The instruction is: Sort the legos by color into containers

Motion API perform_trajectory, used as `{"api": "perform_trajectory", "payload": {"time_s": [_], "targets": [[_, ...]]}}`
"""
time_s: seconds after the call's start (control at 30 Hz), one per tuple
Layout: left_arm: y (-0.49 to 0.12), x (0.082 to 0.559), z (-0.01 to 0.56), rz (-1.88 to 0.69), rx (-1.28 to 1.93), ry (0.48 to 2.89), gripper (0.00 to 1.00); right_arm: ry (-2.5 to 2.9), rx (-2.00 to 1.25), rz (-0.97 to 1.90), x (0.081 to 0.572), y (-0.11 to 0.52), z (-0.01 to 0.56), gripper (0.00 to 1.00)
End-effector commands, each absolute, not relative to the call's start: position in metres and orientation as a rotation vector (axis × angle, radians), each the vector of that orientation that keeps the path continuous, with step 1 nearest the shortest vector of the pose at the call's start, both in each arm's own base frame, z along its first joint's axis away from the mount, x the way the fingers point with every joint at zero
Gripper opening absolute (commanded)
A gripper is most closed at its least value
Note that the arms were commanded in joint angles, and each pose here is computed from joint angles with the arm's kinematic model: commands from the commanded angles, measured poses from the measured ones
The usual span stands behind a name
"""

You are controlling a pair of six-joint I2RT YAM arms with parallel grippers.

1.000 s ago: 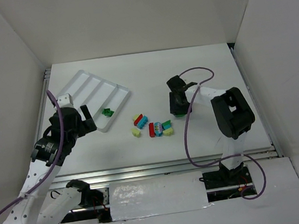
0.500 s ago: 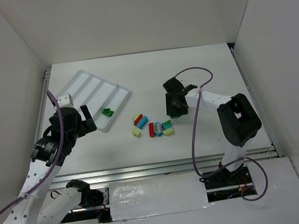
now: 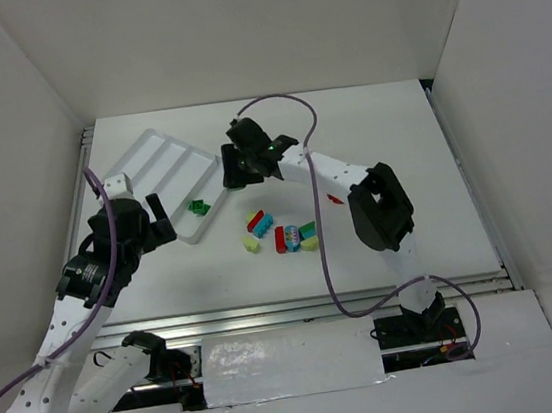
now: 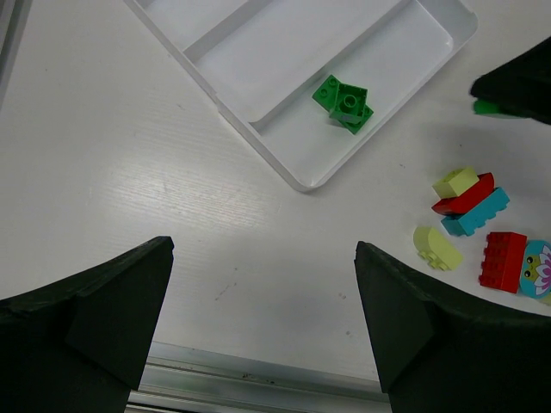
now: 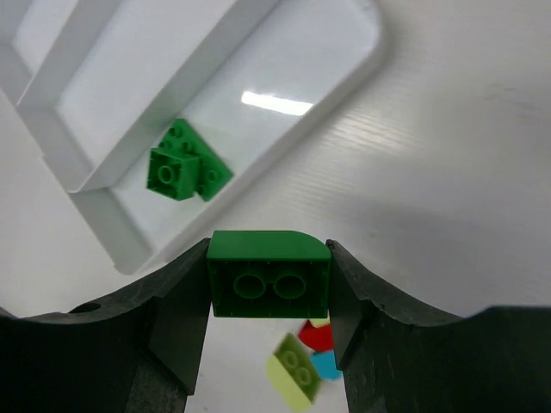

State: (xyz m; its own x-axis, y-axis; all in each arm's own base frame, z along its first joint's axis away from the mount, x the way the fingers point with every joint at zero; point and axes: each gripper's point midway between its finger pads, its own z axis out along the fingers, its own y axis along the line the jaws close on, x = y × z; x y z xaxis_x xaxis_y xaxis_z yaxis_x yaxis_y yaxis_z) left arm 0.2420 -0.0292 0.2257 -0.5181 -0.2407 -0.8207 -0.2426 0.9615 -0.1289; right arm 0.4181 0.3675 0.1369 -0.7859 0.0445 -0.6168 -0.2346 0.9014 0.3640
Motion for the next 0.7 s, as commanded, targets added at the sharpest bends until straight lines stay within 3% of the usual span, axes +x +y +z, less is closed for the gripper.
{"api": "perform_trajectory", "payload": {"time_s": [0.0, 0.17, 0.37, 0.43, 0.57, 0.67], "targets": [[-0.026, 0.245, 0.231, 0.013, -0.356, 2.107, 1.00, 2.351, -0.134, 0.793, 0.420, 0.423, 0.152, 0.36], [-0.026, 0.245, 0.230, 0.009, -0.352, 2.108, 1.00, 2.269, -0.032, 0.994, 0.431, 0.457, 0.153, 0.37], [-0.028, 0.245, 0.232, -0.004, -0.346, 2.104, 0.99, 2.301, -0.029, 1.012, 0.438, 0.477, 0.129, 0.44], [-0.028, 0.244, 0.233, -0.009, -0.343, 2.099, 0.99, 2.303, -0.028, 1.009, 0.439, 0.478, 0.126, 0.51], [-0.030, 0.244, 0.233, -0.020, -0.336, 2.097, 1.00, 2.294, -0.050, 0.990, 0.443, 0.479, 0.128, 0.99], [-0.030, 0.244, 0.233, -0.020, -0.336, 2.097, 0.99, 2.269, -0.068, 0.978, 0.442, 0.475, 0.147, 1.00]]}}
